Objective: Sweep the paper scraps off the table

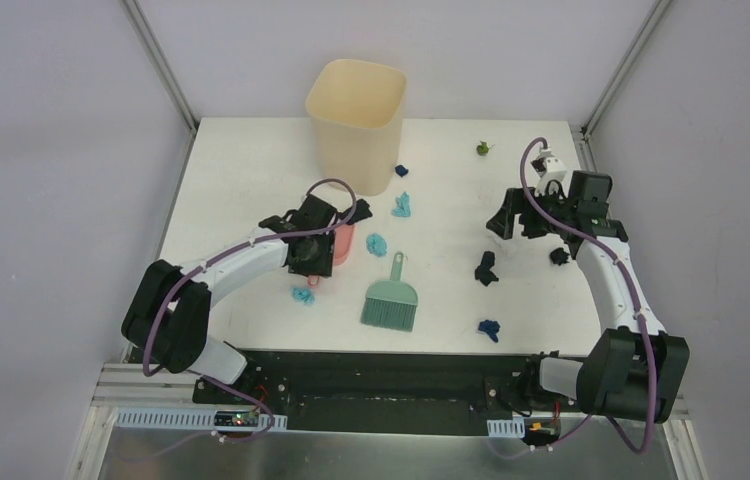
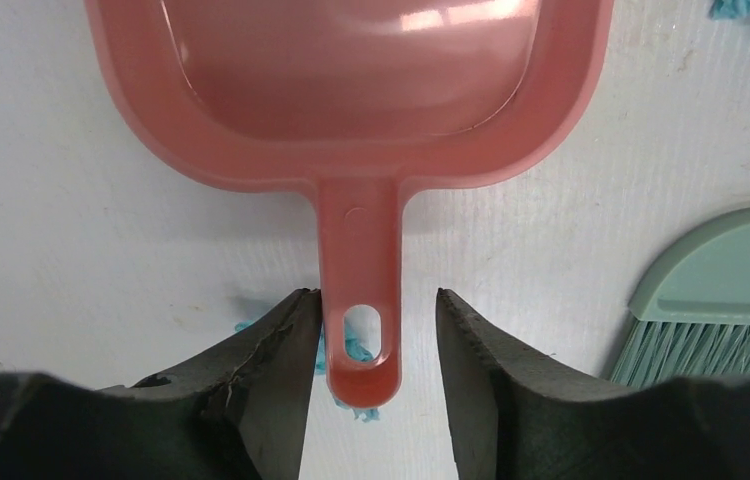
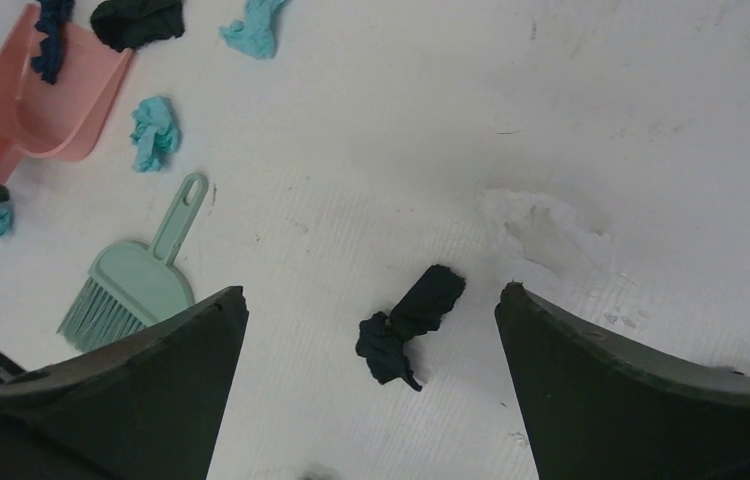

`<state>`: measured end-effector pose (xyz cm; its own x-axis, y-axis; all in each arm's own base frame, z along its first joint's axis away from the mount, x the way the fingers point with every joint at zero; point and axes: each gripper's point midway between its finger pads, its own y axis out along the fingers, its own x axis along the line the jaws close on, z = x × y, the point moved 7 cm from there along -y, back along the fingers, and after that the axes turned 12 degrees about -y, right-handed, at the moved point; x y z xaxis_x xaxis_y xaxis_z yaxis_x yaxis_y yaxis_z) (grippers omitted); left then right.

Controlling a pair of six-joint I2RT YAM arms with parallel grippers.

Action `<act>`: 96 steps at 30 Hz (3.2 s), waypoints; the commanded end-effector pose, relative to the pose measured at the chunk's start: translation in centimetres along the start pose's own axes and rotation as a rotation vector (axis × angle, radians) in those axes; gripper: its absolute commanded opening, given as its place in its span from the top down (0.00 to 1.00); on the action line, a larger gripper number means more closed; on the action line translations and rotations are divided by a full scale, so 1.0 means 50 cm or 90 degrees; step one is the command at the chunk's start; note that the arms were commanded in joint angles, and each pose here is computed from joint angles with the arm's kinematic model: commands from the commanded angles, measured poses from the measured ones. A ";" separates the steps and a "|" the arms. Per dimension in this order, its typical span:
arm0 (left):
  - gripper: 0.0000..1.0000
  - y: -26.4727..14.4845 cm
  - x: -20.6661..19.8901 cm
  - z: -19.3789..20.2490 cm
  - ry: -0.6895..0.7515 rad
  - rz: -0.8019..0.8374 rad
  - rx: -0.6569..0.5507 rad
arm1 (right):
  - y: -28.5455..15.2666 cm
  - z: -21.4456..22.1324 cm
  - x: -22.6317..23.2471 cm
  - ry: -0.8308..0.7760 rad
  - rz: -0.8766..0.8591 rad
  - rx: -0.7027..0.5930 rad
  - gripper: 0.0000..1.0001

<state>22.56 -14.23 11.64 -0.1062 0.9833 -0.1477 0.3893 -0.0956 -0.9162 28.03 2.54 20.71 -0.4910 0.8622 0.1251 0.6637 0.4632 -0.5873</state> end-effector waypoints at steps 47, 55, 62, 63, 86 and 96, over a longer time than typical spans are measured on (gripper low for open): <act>1.00 -0.023 -0.286 0.088 0.419 0.233 -0.167 | 0.110 0.035 0.087 0.059 -0.297 0.108 0.19; 1.00 -0.040 -0.303 0.101 0.440 0.317 -0.190 | 0.141 0.040 0.132 0.133 -0.406 0.146 0.17; 1.00 -0.043 -0.308 0.099 0.411 0.286 -0.182 | 0.170 0.062 0.154 0.102 -0.381 0.202 0.19; 1.00 -0.042 -0.300 0.098 0.385 0.252 -0.172 | 0.174 0.064 0.151 0.104 -0.377 0.207 0.20; 0.54 0.070 -0.397 0.114 0.160 0.101 -0.054 | 0.113 0.014 0.045 0.147 -0.233 0.095 0.30; 0.88 0.081 -0.406 0.131 0.204 0.154 -0.023 | 0.115 0.021 0.044 0.147 -0.237 0.100 0.29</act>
<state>20.77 -34.33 8.40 0.2055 0.9645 -0.1661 0.4499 -0.2439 -0.8591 30.03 6.76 15.88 -0.4942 0.6848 0.5357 0.3389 0.7191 -0.6066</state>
